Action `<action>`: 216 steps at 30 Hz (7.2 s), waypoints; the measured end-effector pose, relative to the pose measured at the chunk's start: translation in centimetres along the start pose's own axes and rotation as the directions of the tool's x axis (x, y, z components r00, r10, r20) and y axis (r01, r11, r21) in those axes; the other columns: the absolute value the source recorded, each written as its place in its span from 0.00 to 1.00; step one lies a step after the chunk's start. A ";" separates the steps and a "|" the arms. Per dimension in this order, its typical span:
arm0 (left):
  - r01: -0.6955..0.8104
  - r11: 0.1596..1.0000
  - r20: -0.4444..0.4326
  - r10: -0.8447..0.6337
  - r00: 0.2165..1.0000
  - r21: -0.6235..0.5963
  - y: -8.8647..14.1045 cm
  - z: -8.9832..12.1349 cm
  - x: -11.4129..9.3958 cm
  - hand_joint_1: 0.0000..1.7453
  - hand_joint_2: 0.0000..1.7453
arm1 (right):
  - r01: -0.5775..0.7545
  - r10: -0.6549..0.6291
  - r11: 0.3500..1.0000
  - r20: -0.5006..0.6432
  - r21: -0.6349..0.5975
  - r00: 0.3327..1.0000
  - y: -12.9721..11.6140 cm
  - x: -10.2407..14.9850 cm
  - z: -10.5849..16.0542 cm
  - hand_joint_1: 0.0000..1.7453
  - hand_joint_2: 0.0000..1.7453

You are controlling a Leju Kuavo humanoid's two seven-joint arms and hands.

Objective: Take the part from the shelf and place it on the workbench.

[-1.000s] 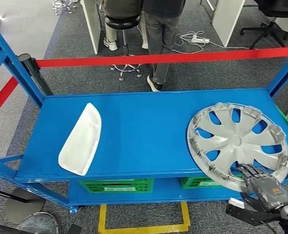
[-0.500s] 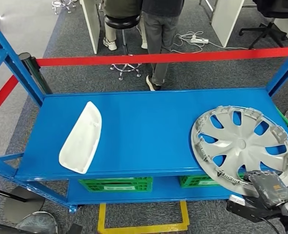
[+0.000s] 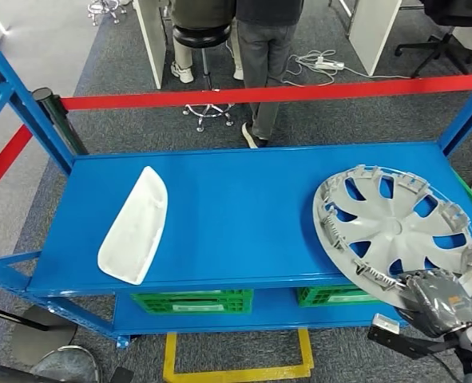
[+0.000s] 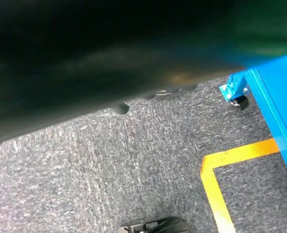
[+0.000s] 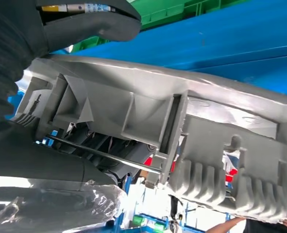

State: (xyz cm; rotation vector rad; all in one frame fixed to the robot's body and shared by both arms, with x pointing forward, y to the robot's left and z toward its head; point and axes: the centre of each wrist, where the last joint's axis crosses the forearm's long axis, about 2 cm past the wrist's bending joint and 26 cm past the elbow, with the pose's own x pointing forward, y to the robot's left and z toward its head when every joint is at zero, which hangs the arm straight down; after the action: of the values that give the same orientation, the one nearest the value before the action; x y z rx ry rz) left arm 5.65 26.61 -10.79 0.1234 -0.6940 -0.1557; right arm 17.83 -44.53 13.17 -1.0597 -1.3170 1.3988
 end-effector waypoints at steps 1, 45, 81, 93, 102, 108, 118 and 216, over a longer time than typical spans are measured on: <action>0.000 1.000 -0.001 0.000 1.000 0.000 0.0 0.0 0.0 0.00 0.00 | 0.002 -0.002 1.000 0.002 -0.004 1.000 0.0 0.1 0.0 1.00 1.00; 0.017 1.000 0.035 -0.017 0.999 -0.022 -0.9 -0.1 0.5 0.00 0.00 | 0.488 -0.050 0.522 0.546 -0.700 0.836 -9.9 15.8 -6.2 1.00 1.00; 0.094 0.995 0.064 -0.091 0.994 -0.041 -1.1 -0.7 1.6 0.00 1.00 | 0.507 -0.050 0.576 0.591 -0.641 0.805 -7.9 22.9 -9.7 1.00 1.00; 0.078 0.997 0.050 -0.077 0.996 -0.017 -1.4 -0.3 1.0 0.00 1.00 | 0.352 0.114 0.463 0.448 -0.813 0.887 -9.8 20.9 -7.2 1.00 1.00; 0.066 0.998 0.037 -0.066 0.997 -0.014 -1.6 0.1 0.5 0.00 1.00 | 0.317 0.152 0.365 0.392 -0.875 0.907 -11.8 20.7 -5.8 1.00 1.00; 0.065 0.998 0.040 -0.065 0.997 -0.012 -1.6 0.0 0.6 0.00 1.00 | 0.321 0.134 0.353 0.388 -0.878 0.912 -12.0 20.6 -5.6 1.00 1.00; 0.064 0.998 0.036 -0.063 0.997 -0.013 -1.8 0.1 0.6 0.00 1.00 | 0.326 0.105 0.363 0.386 -0.873 0.917 -11.7 20.6 -5.6 1.00 1.00; 0.061 0.998 0.013 -0.061 0.998 0.007 -1.4 0.3 0.1 0.00 1.00 | 0.395 -0.108 0.364 0.383 -0.843 0.917 -10.2 18.8 -5.0 1.00 1.00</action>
State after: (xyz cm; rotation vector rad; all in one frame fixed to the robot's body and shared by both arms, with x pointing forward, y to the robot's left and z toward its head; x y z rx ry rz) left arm 5.36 25.17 -10.74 0.1505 -0.7040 -0.2129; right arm 19.31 -24.94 23.05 -1.2605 -2.4911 0.4560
